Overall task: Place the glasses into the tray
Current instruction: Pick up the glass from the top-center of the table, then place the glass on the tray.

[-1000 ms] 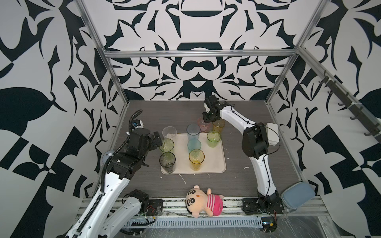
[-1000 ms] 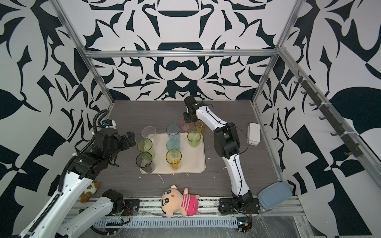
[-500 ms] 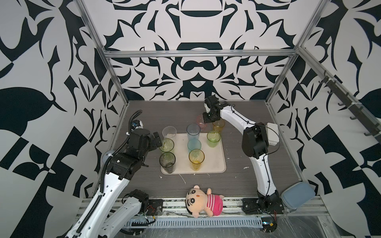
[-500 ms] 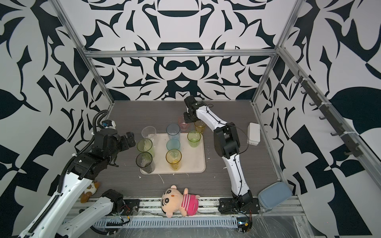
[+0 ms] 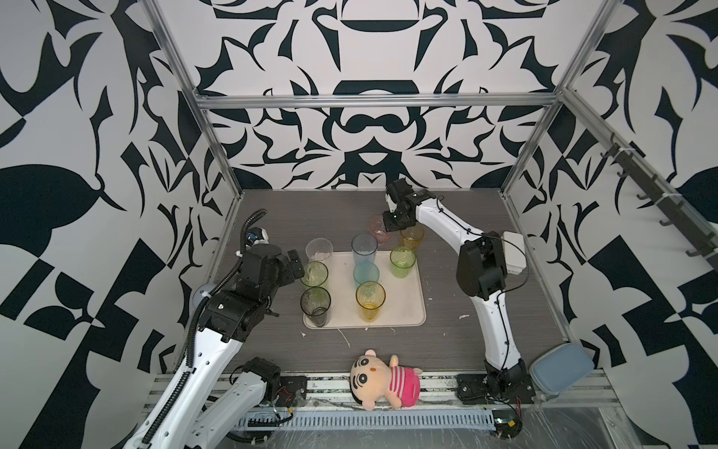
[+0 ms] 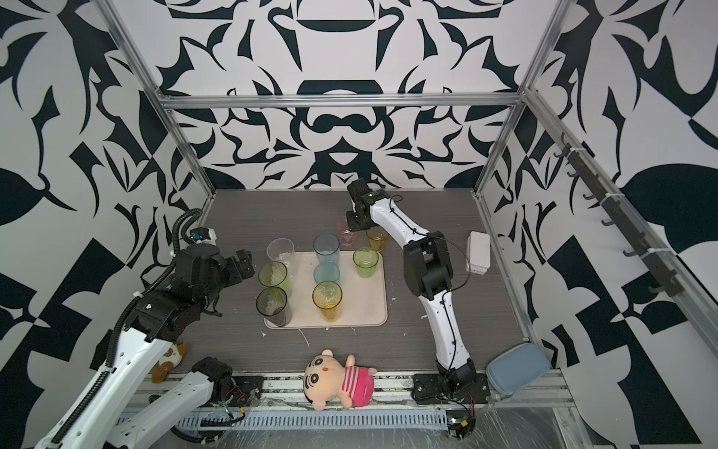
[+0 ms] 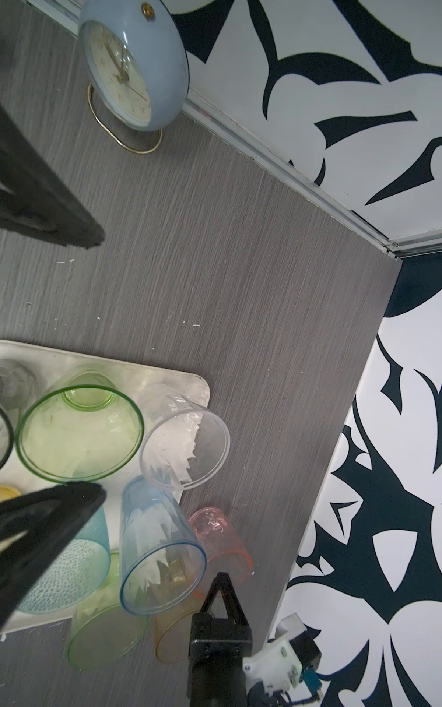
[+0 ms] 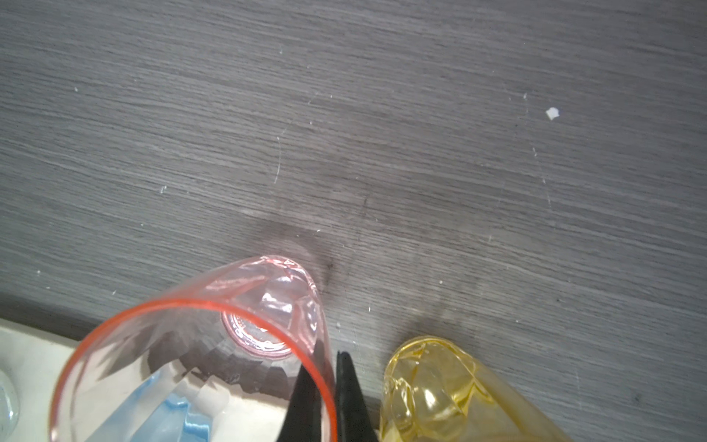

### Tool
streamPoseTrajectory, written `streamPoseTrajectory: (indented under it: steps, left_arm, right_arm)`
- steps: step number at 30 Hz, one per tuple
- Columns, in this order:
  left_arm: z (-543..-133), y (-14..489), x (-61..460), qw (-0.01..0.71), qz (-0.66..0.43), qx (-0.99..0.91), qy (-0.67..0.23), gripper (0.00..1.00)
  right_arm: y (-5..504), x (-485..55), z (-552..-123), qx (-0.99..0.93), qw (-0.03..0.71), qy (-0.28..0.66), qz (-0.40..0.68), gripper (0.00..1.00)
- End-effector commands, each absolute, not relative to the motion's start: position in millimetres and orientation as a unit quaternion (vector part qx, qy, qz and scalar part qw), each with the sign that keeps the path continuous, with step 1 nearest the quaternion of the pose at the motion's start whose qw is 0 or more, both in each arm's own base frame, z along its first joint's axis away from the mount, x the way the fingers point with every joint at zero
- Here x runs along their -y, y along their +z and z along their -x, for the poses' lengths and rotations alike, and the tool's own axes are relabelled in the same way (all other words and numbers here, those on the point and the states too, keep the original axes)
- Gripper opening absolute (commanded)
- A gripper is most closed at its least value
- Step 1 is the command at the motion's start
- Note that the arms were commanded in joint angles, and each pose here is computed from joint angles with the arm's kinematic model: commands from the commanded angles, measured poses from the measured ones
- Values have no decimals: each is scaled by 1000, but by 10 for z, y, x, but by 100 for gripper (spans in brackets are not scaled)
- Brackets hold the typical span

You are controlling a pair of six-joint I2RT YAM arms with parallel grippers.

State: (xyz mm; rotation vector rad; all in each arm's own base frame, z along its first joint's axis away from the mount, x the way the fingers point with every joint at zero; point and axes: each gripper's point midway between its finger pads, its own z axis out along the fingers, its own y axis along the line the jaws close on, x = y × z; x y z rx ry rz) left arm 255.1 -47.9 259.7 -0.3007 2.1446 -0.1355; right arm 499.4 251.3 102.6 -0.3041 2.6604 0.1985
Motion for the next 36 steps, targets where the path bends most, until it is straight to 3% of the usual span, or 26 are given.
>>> streamPoseTrajectory:
  steps: [1,16,28,36]
  left_arm:
    - [-2500,2617,447,468,129,-872,-55,99]
    - [-2466,2601,440,473,124,-870,-58,99]
    - [-2541,2563,500,475,109,-871,-60,99]
    - [-2581,2565,537,480,108,-868,-67,99]
  right_arm:
    - [1757,-2493,-5029,-948,289,89,98,0]
    - [2419,-2152,-4612,-949,302,69,63,0]
    - [2954,-1753,-3940,-938,336,76,38,0]
    - [2986,-1433,-3402,-935,347,73,23,0]
